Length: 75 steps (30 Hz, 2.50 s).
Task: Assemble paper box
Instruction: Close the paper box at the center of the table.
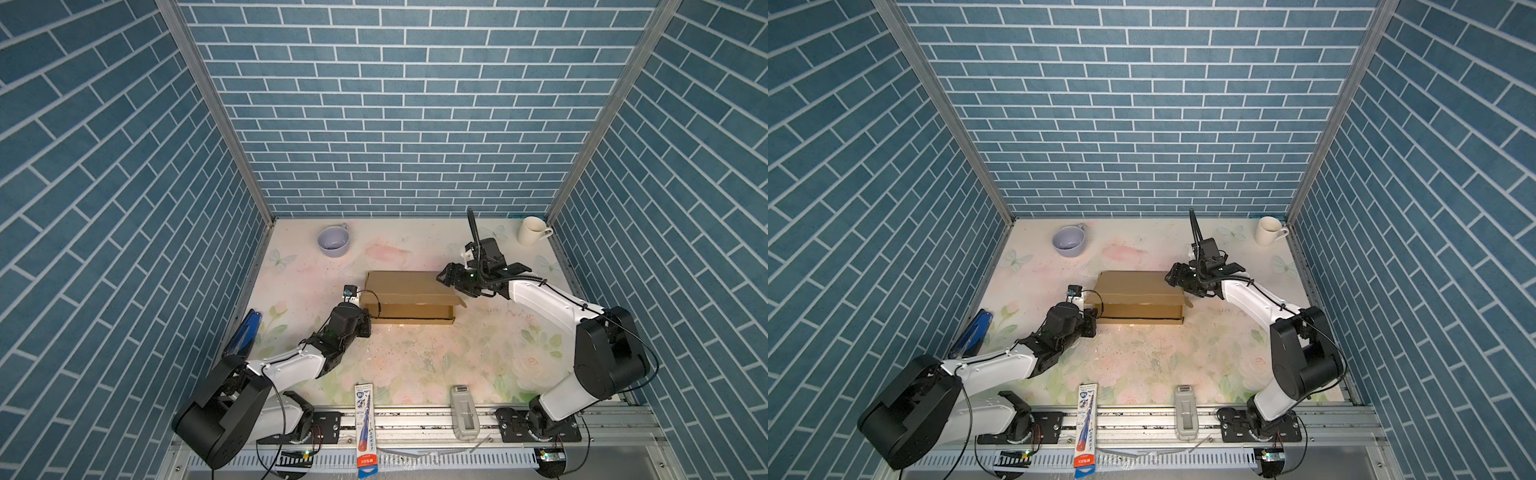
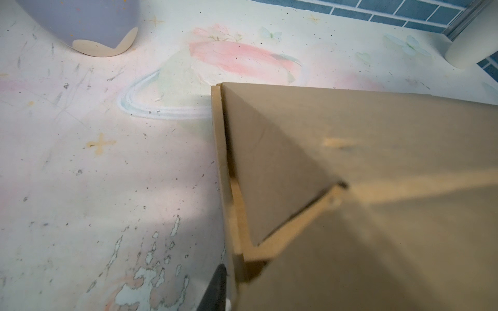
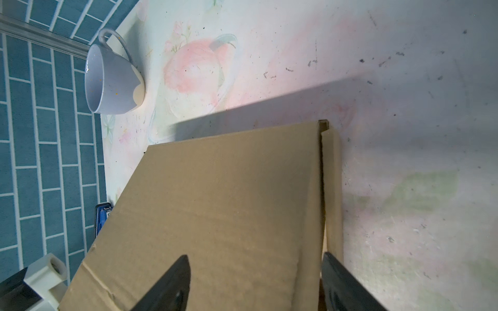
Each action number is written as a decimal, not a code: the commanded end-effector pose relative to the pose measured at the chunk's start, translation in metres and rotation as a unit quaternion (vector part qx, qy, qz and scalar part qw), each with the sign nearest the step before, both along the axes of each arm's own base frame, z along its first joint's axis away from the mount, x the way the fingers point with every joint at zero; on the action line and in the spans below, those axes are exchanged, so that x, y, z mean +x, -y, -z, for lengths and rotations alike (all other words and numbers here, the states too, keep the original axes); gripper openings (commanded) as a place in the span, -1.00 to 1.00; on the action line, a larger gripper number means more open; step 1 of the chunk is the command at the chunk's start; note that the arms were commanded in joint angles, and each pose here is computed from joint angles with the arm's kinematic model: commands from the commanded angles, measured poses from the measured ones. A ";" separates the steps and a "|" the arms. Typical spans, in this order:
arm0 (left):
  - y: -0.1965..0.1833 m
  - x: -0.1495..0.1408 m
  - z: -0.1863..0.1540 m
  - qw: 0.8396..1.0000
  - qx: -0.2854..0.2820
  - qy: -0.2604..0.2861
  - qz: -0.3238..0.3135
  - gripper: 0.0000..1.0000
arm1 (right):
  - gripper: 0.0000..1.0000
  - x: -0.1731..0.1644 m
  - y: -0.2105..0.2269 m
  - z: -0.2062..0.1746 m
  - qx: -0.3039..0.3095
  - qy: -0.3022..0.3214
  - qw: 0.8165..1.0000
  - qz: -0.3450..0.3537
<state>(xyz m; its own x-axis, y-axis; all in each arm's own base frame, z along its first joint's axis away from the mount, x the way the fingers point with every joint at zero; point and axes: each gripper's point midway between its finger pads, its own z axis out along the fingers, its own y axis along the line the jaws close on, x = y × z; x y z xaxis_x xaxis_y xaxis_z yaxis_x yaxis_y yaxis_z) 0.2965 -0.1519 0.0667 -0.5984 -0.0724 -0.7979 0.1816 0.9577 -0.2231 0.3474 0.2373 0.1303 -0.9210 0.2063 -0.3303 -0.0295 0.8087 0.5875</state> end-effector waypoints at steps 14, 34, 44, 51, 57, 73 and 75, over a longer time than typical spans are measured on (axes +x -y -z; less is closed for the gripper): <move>0.005 -0.012 -0.008 0.999 -0.013 -0.025 0.015 -0.34 | 0.46 -0.021 0.009 0.063 -0.028 -0.050 0.998 -0.016; -0.014 -0.047 0.004 0.995 -0.006 -0.099 -0.005 -0.09 | 0.41 -0.006 0.002 0.077 -0.011 -0.054 0.998 -0.009; -0.023 -0.068 -0.020 0.994 -0.035 -0.102 -0.009 -0.07 | 0.35 -0.001 0.007 0.084 -0.021 -0.057 0.998 -0.007; -0.030 -0.074 -0.049 0.995 -0.045 -0.086 -0.017 -0.04 | 0.28 -0.002 0.012 0.090 -0.043 -0.056 0.997 -0.021; -0.014 -0.044 -0.066 0.999 -0.021 -0.050 0.003 0.02 | 0.21 -0.005 0.019 0.090 -0.070 -0.043 0.996 -0.038; 0.005 0.050 -0.032 0.998 -0.001 -0.049 0.031 0.09 | 0.21 -0.005 0.015 0.094 -0.067 -0.019 0.995 -0.073; 0.008 0.054 -0.031 0.998 -0.008 -0.046 0.034 0.09 | 0.23 -0.005 0.013 0.095 -0.064 -0.019 0.995 -0.077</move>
<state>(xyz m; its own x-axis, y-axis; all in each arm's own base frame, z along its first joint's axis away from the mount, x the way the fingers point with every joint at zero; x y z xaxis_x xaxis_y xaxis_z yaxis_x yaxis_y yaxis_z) 0.3367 -0.1493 0.0831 -0.7177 -0.0419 -0.6951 0.1692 0.9578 -0.2324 0.3503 0.2337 0.0561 -0.9410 0.0673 -0.3316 -0.1278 0.8368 0.5324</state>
